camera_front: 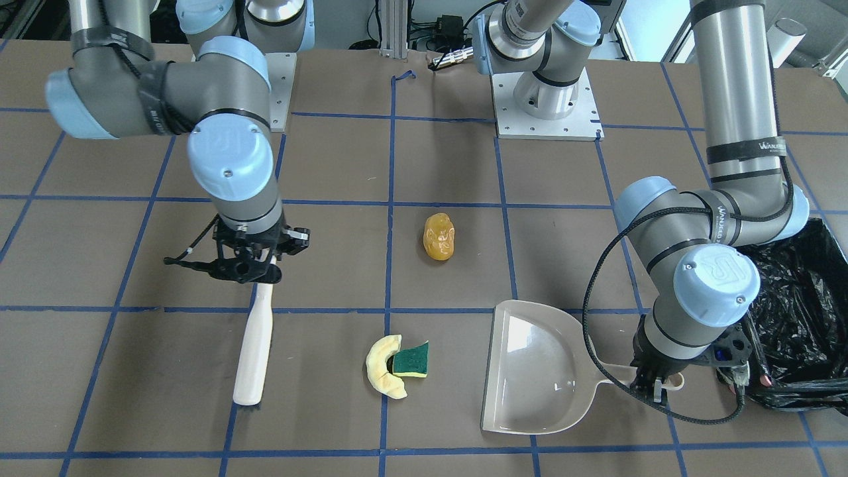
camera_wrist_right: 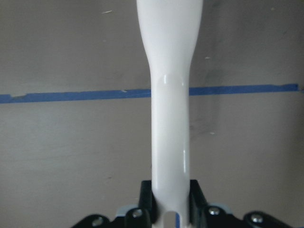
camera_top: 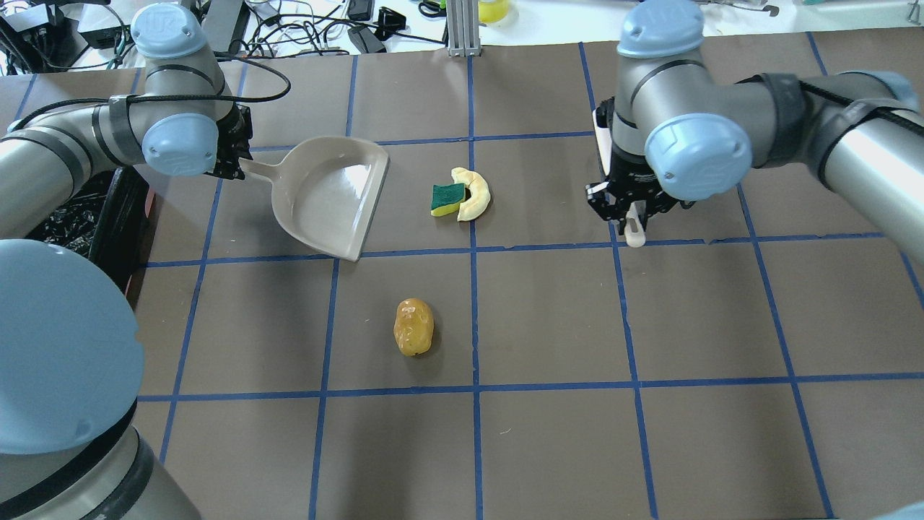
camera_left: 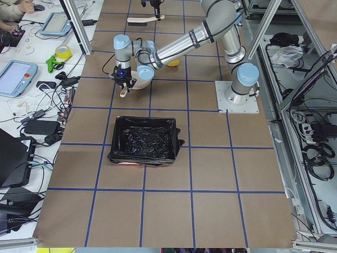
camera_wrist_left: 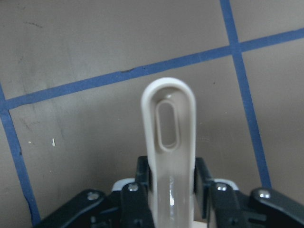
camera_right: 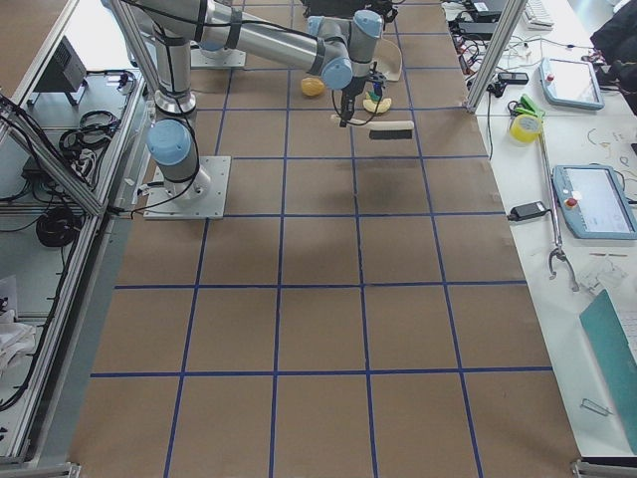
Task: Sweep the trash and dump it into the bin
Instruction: 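Sweep the sponge and yellow piece into the dustpan with the right gripper's brush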
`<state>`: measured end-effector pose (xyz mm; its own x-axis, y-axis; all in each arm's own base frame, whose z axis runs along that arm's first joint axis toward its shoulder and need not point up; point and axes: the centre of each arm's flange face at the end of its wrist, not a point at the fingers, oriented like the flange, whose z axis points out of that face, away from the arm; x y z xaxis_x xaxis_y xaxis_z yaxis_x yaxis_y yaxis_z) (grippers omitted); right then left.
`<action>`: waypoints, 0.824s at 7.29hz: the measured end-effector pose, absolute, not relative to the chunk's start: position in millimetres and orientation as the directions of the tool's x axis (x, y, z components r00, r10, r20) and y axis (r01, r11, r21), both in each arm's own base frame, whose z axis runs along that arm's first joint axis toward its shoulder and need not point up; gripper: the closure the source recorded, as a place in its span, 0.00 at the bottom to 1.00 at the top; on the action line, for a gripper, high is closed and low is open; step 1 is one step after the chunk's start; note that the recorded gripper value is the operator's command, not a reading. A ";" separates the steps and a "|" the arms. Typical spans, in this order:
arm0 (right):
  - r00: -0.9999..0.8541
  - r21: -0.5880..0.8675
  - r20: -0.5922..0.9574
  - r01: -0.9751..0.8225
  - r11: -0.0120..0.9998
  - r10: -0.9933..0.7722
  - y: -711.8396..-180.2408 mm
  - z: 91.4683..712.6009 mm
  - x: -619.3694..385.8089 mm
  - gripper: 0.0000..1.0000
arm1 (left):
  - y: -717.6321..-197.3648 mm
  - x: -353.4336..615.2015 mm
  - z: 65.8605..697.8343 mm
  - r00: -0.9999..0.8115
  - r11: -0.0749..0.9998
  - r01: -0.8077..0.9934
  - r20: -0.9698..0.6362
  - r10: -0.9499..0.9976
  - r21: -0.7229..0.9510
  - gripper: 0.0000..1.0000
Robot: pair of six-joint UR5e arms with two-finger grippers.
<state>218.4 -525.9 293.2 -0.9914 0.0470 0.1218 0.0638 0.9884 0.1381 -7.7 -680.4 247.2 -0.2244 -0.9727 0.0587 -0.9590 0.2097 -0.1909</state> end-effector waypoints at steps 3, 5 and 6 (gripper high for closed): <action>-0.990 0.148 0.092 0.116 0.982 0.103 -512.8 282.4 287.1 0.95 | -677.8 -8.7 254.9 -0.198 0.179 -0.955 0.056 -0.979 -0.238 1.00; -0.990 0.153 0.089 0.120 0.981 0.107 -510.2 277.5 302.0 0.95 | -677.0 -13.9 254.2 -0.117 0.094 -0.958 0.070 -0.991 -0.270 1.00; -0.989 0.156 0.087 0.129 0.979 0.116 -509.9 276.0 304.2 0.95 | -676.7 -20.1 253.7 -0.102 0.077 -0.958 0.075 -0.992 -0.277 1.00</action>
<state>304.2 -509.9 276.0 -0.9894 0.1163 0.0870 0.1288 0.9794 0.1555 -20.1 -676.7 253.7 -0.1017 -0.9920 0.0748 -0.9577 0.0773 -0.2771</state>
